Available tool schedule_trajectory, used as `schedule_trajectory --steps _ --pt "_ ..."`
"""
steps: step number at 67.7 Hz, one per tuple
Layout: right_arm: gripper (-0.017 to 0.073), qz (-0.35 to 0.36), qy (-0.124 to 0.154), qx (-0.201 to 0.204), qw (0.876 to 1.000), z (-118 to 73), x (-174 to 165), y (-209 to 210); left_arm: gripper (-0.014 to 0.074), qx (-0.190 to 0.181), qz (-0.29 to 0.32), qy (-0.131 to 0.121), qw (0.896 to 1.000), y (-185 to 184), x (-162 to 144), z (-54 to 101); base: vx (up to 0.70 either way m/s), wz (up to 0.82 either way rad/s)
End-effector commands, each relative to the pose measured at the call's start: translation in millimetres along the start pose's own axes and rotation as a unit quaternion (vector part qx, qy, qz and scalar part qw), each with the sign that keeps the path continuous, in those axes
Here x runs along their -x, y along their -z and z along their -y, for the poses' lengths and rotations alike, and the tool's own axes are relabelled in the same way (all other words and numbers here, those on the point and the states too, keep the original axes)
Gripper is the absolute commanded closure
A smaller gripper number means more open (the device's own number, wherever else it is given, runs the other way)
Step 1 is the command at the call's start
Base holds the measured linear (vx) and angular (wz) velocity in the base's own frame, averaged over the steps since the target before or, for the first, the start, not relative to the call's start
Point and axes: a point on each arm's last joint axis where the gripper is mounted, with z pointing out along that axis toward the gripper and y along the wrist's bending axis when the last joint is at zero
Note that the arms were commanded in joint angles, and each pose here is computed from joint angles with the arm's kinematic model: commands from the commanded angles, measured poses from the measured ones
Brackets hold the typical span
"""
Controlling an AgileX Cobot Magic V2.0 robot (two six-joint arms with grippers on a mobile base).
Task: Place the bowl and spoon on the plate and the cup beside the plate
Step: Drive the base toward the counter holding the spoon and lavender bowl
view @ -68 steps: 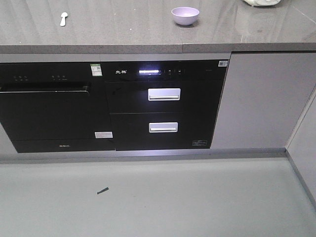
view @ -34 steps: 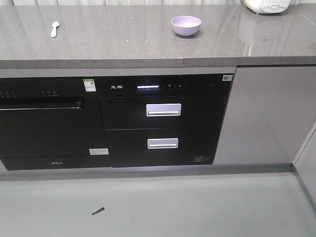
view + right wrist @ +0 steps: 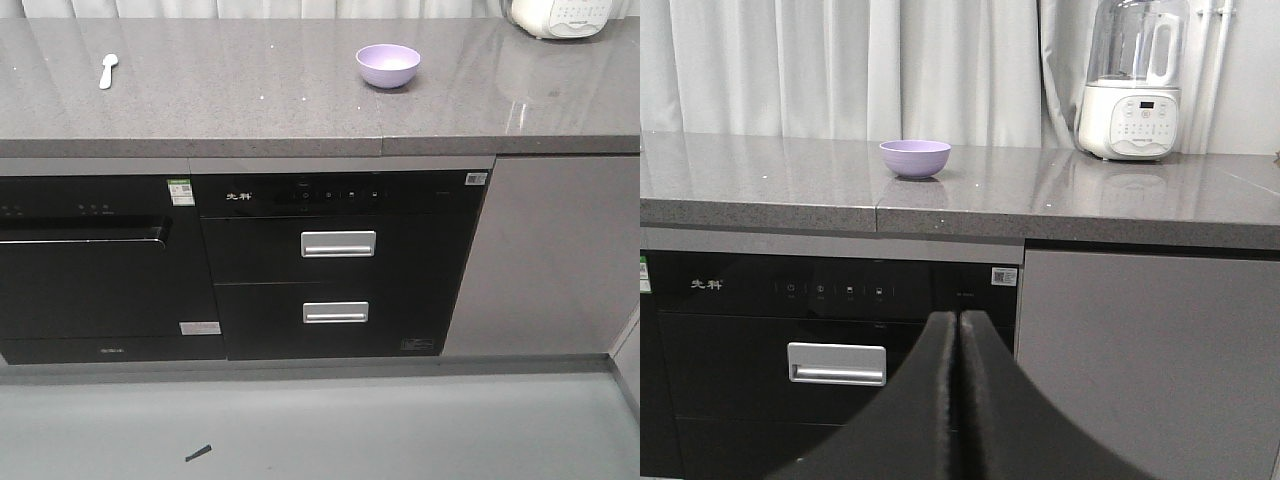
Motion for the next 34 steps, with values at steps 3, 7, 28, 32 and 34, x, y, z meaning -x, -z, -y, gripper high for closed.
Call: schedule_trajectory --steps 3,7,28,32,34 --pt "0.0561 0.043 0.005 -0.002 0.999 0.1 6.3 1.3 0.0601 0.001 0.051 0.006 0.999 1.8 15.3 -0.3 0.15 0.0" --pt "0.0561 0.043 0.005 -0.002 0.999 0.1 6.3 1.3 0.0601 0.001 0.051 0.006 0.999 1.8 15.3 -0.3 0.15 -0.01" --pt "0.0561 0.043 0.005 -0.002 0.999 0.1 6.3 1.3 0.0601 0.001 0.051 0.006 0.999 1.8 15.3 -0.3 0.14 -0.01" --pt "0.0561 0.043 0.005 -0.002 0.999 0.1 6.3 1.3 0.0601 0.001 0.051 0.006 0.999 1.8 15.3 -0.3 0.14 -0.02" --pt "0.0561 0.043 0.005 -0.002 0.999 0.1 6.3 1.3 0.0601 0.001 0.051 0.006 0.999 1.8 15.3 -0.3 0.14 -0.02"
